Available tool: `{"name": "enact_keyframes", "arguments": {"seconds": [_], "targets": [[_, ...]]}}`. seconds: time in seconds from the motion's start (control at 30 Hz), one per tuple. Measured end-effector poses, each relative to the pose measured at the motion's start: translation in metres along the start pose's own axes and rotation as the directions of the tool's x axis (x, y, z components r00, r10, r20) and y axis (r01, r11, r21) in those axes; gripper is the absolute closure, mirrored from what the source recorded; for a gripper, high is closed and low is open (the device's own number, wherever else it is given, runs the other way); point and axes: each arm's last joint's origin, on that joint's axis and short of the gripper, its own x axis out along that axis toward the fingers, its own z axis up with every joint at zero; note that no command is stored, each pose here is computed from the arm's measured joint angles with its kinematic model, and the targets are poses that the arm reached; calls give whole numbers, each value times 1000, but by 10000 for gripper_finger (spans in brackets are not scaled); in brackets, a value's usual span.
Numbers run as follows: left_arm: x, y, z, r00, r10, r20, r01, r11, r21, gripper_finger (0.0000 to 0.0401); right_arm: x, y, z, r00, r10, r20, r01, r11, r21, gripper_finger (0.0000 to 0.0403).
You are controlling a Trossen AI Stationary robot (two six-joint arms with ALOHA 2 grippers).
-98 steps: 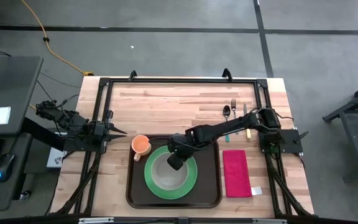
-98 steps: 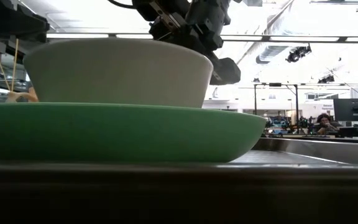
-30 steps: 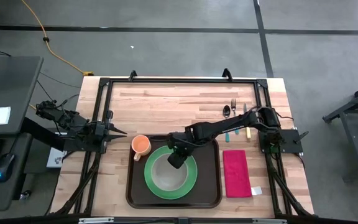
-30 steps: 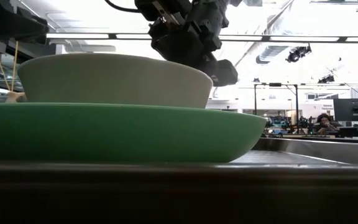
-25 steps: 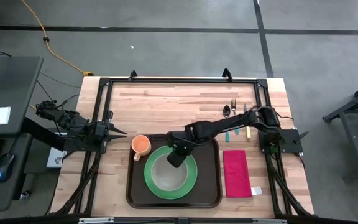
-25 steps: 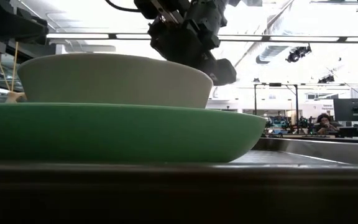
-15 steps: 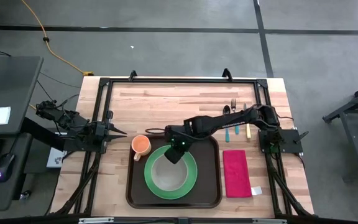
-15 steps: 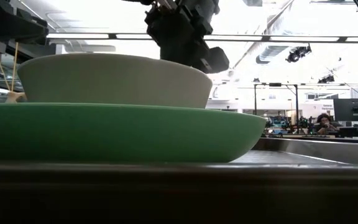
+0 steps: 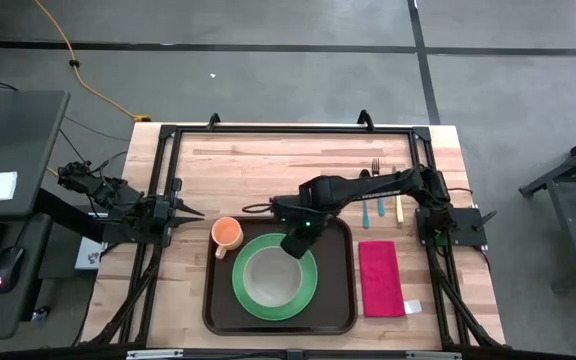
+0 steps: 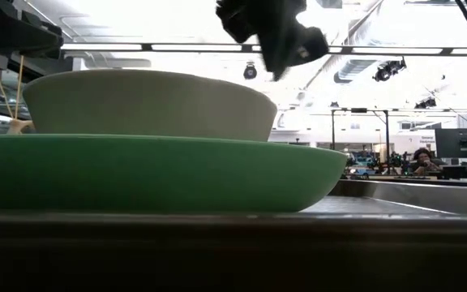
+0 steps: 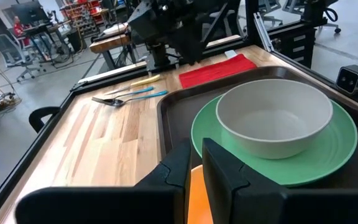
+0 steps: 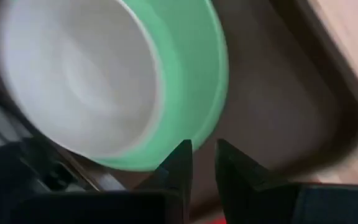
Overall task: Set up tray
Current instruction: Put the table napkin to the right of the green plate on the serving tray
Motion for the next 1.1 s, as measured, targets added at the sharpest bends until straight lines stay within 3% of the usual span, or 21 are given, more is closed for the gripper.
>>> {"name": "enact_keyframes", "arguments": {"seconds": [0.27, 0.47, 0.7, 0.87, 1.1], "targets": [[0, 0, 0, 1000, 0, 0, 0, 1000, -13, 332, -1, -2, -34, 967, -195, -164, 205, 978, 48, 350], [0, 0, 0, 1000, -5, 1, 5, 1000, -22, 332, 1, 13, -63, 962, -247, -118, 256, 964, 73, 350], [0, 0, 0, 1000, -6, 2, 7, 999, -40, 332, 1, 15, -112, 946, -299, -122, 319, 923, 215, 350], [0, 0, 0, 1000, -7, 6, 7, 999, -47, 332, 6, 14, -147, 964, -250, -85, 264, 909, 323, 349], [0, 0, 4, 999, -1, 37, 3, 998, -64, 332, 40, 3, -173, 987, -151, -49, 158, 894, 420, 349]]}}
